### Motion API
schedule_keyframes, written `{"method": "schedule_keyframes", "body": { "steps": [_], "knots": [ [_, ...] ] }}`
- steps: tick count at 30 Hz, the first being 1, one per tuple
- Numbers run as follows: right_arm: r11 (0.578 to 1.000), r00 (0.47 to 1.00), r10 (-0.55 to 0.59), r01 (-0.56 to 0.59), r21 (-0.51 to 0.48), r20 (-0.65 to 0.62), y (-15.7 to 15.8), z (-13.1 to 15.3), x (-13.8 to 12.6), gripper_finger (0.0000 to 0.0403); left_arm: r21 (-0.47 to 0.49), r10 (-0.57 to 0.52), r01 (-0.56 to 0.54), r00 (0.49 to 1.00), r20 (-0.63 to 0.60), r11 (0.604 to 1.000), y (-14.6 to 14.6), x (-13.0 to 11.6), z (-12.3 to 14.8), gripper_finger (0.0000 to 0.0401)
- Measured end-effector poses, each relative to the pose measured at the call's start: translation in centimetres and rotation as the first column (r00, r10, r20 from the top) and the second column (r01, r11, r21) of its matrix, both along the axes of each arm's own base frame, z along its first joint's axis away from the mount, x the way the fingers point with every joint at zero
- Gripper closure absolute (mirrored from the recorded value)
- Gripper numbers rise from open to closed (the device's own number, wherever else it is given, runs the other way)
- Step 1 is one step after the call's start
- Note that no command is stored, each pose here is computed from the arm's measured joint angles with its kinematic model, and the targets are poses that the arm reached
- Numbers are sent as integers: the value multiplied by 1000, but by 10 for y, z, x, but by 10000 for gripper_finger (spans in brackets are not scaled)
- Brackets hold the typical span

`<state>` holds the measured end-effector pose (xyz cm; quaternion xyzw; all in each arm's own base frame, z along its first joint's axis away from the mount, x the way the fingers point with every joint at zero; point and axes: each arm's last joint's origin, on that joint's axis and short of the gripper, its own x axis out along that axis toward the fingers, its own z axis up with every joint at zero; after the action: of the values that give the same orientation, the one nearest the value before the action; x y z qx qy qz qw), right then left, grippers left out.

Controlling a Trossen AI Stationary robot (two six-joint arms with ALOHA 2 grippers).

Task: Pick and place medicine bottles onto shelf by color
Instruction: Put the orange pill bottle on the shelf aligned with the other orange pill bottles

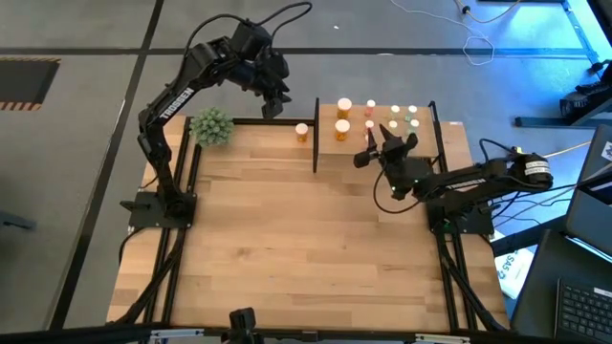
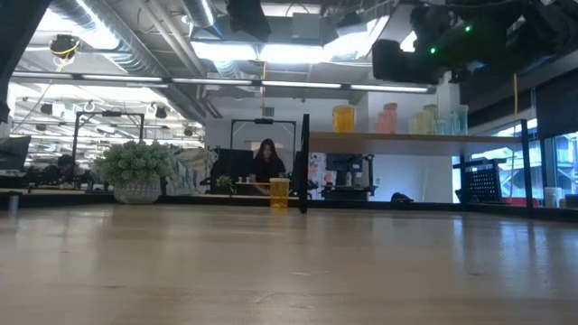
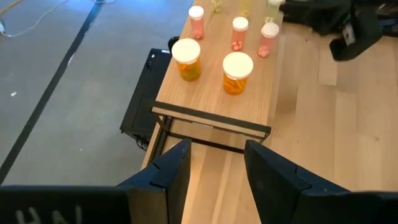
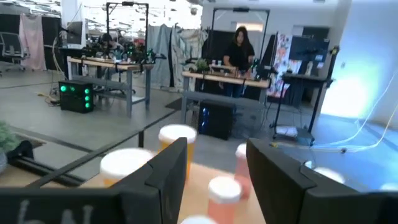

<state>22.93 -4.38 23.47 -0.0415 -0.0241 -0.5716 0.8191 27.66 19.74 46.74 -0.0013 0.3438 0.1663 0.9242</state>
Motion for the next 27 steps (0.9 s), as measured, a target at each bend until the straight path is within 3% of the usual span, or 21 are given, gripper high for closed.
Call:
{"method": "schedule_keyframes", "body": {
  "steps": [12,21,27],
  "knots": [
    [995,999,43,-41,-96,18,16,49,-22,234,-63,51,-55,997,-61,997,15,-2,-22,257],
    [987,953,-51,3,-160,-300,29,125,-12,234,-117,101,-116,986,-129,986,36,-4,-54,257],
    [991,935,-19,-30,-132,-355,31,175,-15,234,-125,108,-125,985,-135,984,45,0,-73,257]
  ]
}}
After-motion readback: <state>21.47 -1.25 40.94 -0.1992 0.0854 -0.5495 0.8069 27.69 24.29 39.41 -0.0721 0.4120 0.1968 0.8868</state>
